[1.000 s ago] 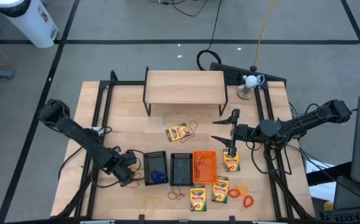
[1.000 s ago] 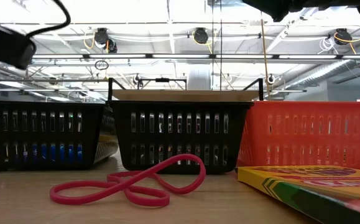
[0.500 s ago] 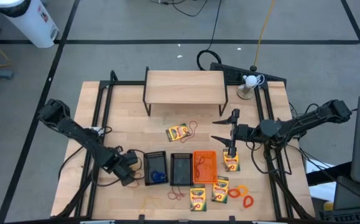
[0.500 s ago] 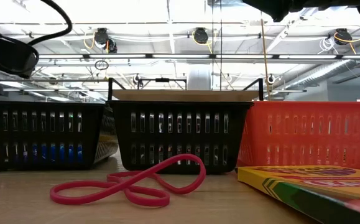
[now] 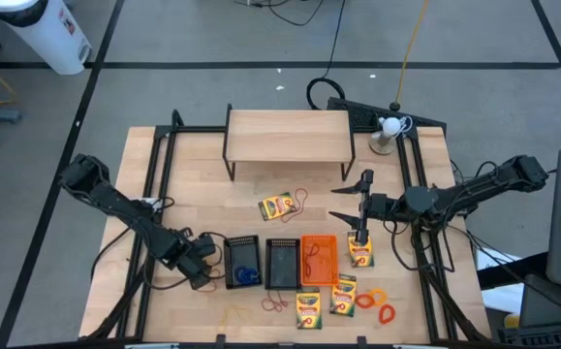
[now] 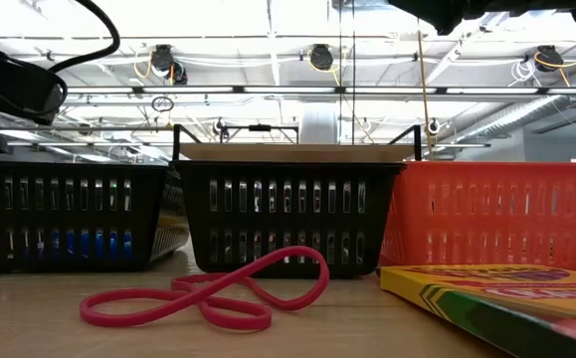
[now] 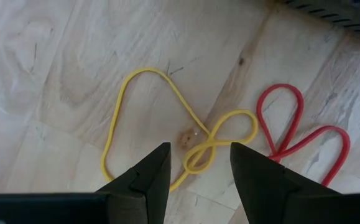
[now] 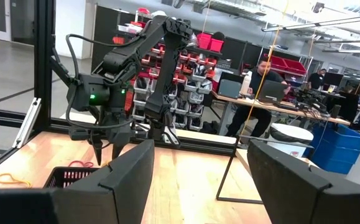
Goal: Pick & Place Office Desk Supplies
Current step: Put the yellow rubber band into the orange bin
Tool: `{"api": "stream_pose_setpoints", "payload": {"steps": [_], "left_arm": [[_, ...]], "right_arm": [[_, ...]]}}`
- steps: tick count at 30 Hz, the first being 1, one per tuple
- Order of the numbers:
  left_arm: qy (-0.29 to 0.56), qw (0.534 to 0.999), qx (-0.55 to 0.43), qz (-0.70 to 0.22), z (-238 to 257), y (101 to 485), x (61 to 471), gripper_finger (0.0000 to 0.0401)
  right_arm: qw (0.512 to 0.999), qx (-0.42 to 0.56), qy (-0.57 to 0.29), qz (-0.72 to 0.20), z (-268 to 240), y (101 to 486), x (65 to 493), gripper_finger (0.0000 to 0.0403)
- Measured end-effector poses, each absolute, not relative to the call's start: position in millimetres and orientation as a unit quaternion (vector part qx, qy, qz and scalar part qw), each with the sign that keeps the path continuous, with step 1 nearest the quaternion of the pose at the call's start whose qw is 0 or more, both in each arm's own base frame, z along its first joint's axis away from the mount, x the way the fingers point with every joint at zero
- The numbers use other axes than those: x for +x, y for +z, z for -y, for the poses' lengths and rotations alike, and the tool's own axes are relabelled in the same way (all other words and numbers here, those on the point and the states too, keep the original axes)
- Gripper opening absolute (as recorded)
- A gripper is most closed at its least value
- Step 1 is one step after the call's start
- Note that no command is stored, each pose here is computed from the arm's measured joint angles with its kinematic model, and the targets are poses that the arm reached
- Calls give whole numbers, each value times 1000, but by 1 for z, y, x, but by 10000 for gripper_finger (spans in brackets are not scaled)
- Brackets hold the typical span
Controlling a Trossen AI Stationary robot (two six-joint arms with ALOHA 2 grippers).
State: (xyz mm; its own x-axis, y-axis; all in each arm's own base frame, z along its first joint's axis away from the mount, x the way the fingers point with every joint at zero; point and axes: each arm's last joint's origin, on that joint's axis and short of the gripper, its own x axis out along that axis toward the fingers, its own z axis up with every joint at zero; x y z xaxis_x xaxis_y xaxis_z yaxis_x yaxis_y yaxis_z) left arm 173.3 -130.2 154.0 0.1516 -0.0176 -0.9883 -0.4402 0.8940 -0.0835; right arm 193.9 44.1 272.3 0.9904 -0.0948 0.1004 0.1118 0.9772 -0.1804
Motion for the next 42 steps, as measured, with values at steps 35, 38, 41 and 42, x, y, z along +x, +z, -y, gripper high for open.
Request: {"api": "stream_pose_setpoints", "payload": {"steps": [35, 38, 41, 42], "left_arm": [[126, 725, -138, -662, 135, 138, 178, 168], [124, 716, -136, -674, 135, 133, 179, 168], [125, 715, -135, -675, 135, 133, 179, 167], [124, 714, -136, -676, 135, 133, 179, 163]], "right_arm": [[993, -93, -52, 45, -44, 272, 194, 247], [993, -93, -52, 46, -44, 272, 194, 247], [993, -93, -52, 46, -44, 272, 194, 247], [993, -93, -52, 46, -44, 272, 194, 247]]}}
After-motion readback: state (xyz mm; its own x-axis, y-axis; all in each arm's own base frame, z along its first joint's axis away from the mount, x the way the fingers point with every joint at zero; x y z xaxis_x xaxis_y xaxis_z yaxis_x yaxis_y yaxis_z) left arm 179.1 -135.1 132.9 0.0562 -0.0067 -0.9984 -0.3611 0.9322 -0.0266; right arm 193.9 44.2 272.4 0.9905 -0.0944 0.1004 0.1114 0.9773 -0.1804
